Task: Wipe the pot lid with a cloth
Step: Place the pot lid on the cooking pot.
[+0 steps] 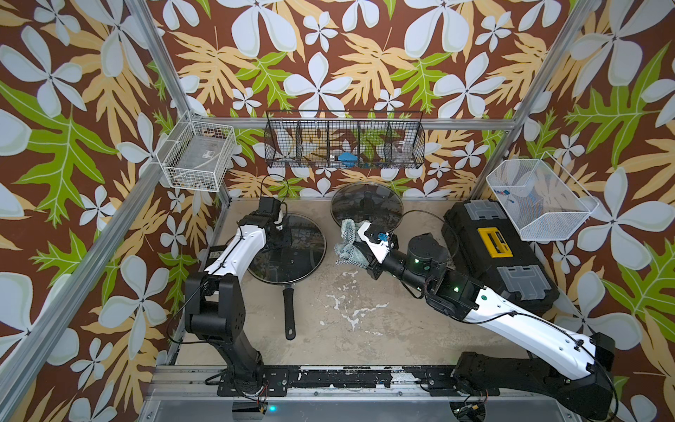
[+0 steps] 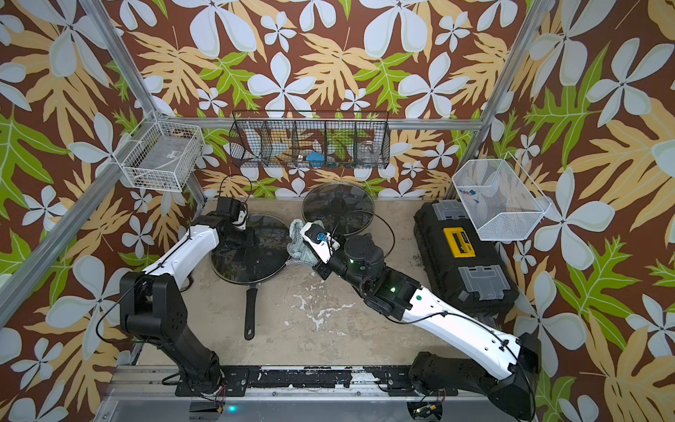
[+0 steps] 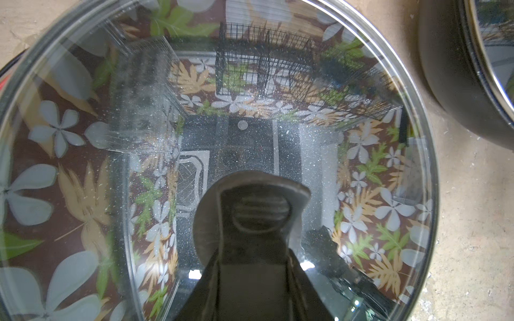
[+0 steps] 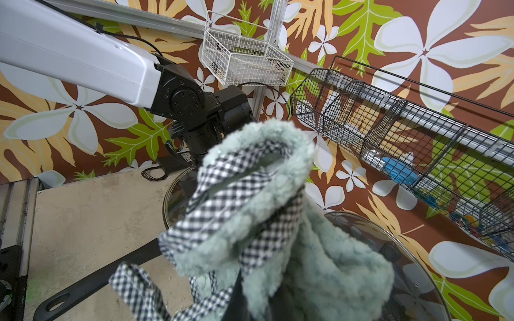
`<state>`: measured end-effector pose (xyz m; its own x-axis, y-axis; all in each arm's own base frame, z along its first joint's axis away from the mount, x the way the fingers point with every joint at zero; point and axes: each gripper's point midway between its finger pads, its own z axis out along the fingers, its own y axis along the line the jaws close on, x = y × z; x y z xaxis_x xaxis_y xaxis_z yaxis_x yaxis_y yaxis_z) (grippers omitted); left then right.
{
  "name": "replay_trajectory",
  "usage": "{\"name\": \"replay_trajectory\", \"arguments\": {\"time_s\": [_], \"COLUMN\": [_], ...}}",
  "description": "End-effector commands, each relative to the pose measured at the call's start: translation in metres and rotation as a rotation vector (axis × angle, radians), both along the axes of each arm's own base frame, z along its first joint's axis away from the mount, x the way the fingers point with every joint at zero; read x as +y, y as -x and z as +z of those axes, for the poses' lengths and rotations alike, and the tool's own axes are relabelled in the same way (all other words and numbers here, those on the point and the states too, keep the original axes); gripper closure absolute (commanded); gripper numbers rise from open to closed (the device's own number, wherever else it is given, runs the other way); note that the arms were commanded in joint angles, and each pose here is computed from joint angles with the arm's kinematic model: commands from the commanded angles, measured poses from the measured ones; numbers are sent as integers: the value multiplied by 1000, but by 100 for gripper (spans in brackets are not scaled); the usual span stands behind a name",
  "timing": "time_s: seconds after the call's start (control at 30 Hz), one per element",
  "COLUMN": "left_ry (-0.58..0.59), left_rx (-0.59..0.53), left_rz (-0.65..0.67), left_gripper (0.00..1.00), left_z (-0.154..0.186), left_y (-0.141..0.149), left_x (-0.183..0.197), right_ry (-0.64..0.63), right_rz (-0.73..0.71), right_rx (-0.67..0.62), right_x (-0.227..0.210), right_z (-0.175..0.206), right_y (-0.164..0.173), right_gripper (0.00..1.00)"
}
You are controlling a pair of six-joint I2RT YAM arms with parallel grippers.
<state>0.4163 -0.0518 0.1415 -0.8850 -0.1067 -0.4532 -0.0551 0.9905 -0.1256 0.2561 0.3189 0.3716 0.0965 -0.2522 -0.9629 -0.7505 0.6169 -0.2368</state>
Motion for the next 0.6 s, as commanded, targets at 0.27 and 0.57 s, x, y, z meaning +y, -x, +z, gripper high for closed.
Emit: {"name": "replay_trajectory", "arguments": {"time_s": [0.27, 0.57], "left_ry": [-1, 8], "left_rx": [-45, -24], "left_rz": [-4, -15], "left_gripper": [70, 68], "left_z": [15, 7], "left_y": [-4, -4], "left_x": [0, -3], "right_ry": [-12, -10], "right_rz": [1, 0], "right_rx": [-10, -11], "right_x": [1, 1], "right_z": [6, 6], "right_y": [0, -1], "right_gripper": [100, 100]}}
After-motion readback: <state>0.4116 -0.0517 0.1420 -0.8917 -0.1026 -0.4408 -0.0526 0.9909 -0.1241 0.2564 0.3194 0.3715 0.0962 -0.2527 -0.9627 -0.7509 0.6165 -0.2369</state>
